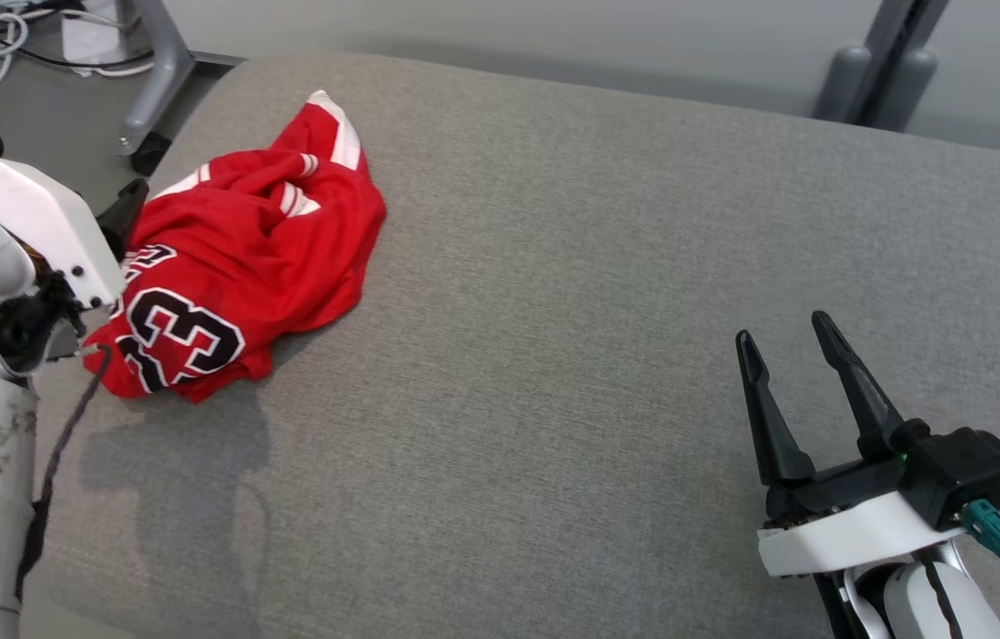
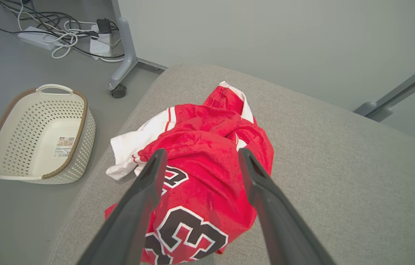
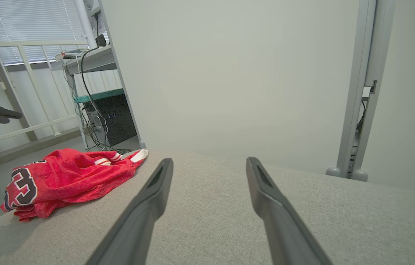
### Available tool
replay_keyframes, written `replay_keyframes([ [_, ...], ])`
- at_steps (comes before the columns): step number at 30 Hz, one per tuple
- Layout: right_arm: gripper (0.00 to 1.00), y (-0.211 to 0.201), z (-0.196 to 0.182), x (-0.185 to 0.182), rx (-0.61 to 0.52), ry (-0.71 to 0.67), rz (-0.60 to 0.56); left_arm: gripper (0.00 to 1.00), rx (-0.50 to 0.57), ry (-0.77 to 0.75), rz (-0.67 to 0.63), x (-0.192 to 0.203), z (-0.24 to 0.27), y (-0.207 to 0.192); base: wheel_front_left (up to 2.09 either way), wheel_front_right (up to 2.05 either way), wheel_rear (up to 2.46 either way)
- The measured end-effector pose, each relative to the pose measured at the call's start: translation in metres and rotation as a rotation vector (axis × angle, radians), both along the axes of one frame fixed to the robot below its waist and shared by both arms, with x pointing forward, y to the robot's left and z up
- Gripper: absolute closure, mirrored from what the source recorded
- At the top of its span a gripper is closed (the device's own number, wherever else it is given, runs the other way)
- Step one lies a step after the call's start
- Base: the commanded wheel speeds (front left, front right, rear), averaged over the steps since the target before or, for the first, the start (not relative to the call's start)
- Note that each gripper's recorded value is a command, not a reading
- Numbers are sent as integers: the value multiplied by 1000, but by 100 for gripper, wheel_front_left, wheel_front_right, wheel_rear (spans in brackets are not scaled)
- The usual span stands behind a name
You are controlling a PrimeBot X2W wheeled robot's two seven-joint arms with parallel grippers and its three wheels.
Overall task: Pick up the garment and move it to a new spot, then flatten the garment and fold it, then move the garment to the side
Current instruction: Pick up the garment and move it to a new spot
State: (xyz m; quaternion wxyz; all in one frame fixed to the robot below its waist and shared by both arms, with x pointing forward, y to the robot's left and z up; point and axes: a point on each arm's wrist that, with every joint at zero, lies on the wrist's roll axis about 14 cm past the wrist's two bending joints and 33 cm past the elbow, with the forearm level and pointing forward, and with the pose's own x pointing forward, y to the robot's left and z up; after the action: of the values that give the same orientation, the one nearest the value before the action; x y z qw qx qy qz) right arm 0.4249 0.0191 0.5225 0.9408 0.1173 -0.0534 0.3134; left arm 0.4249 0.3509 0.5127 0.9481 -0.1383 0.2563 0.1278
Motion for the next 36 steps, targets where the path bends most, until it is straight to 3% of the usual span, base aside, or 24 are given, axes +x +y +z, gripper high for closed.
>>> replay_keyframes([
  [10, 0, -37, -22, 23, -35, 31, -99, 0, -37, 272, -66, 41, -59, -5, 0, 0, 0],
  [16, 0, -53, -36, 29, -48, 61, -138, 0, -83, 463, -101, 33, -111, -19, 0, 0, 0],
  [22, 0, -58, -43, 36, -50, 69, -154, 0, -82, 522, -93, 29, -132, -15, 0, 0, 0],
  [23, 0, -59, -44, 36, -51, 72, -155, 17, -80, 527, -93, 29, -134, -15, 0, 0, 0],
  [24, 0, -59, -45, 36, -51, 73, -156, 55, -77, 522, -94, 31, -134, -15, 0, 0, 0],
  [25, 0, -60, -45, 37, -51, 71, -158, 84, -73, 513, -93, 33, -133, -15, 0, 0, 0],
  [26, 0, -60, -45, 37, -52, 71, -159, 100, -70, 509, -92, 35, -132, -14, 0, 0, 0],
  [36, 0, -55, -33, 29, -41, 53, -152, 100, 9, 437, -122, 39, -105, -10, 0, 0, 0],
])
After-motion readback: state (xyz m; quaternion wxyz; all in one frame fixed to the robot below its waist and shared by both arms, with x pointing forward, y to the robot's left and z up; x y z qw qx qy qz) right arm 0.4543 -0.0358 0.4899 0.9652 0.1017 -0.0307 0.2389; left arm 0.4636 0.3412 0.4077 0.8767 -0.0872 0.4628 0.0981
